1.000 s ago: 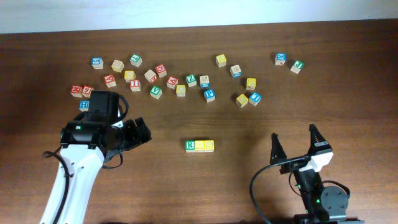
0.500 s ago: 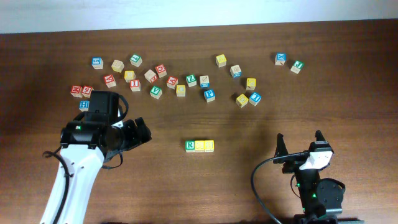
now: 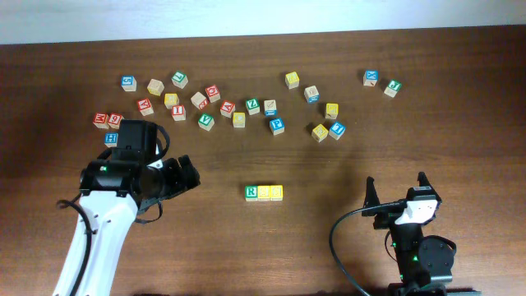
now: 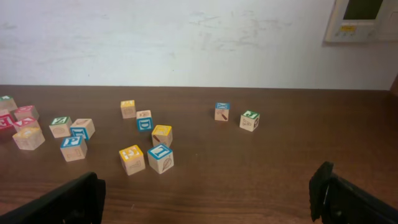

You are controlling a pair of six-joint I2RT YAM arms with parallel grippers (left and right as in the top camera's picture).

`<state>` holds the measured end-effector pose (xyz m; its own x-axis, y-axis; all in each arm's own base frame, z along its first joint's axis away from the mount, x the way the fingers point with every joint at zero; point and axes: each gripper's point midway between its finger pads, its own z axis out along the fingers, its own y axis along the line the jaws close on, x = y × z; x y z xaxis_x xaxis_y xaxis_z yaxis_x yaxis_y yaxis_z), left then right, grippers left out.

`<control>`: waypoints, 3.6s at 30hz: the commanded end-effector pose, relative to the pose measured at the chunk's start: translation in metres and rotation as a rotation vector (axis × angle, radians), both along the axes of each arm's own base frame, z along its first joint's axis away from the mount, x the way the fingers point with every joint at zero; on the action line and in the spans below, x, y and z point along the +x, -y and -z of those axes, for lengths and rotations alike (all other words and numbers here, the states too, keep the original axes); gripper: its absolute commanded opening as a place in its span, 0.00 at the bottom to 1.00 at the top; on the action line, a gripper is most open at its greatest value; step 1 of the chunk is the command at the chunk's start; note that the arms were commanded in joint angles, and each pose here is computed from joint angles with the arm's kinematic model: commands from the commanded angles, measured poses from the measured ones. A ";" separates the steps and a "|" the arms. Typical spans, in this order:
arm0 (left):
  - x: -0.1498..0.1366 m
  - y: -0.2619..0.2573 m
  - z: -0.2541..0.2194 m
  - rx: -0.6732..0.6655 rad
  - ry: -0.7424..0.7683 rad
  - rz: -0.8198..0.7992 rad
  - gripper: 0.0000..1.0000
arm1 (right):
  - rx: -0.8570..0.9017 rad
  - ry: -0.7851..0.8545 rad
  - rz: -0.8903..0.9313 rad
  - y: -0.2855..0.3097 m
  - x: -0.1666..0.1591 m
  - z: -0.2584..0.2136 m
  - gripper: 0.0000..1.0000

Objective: Spell out RSS

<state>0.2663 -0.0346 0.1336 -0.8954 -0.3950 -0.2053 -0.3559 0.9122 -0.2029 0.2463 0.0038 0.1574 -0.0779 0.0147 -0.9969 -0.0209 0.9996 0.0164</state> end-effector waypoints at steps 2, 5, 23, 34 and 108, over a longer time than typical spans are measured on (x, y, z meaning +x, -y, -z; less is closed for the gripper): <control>0.003 -0.002 -0.007 0.002 0.024 -0.007 0.99 | 0.011 -0.004 0.016 0.003 0.000 0.002 0.98; 0.003 -0.002 -0.007 0.002 0.025 -0.007 0.99 | -0.020 -0.003 0.010 0.002 0.000 0.002 0.98; 0.003 -0.002 -0.007 0.002 0.024 -0.007 0.99 | -0.026 0.000 0.013 0.003 0.000 0.002 0.98; 0.003 -0.002 -0.006 0.002 0.022 -0.007 0.99 | -0.026 0.000 0.013 0.003 0.000 0.002 0.98; -0.021 -0.044 -0.022 0.430 1.210 0.154 0.99 | -0.026 0.000 0.013 0.003 0.000 0.002 0.98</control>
<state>0.2460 0.0074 0.1578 -0.0774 -0.0222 -0.9968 -0.0263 0.9995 -0.0202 0.2462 0.0036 0.1583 -0.0733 -0.0047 -0.9973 -0.0217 0.9998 -0.0031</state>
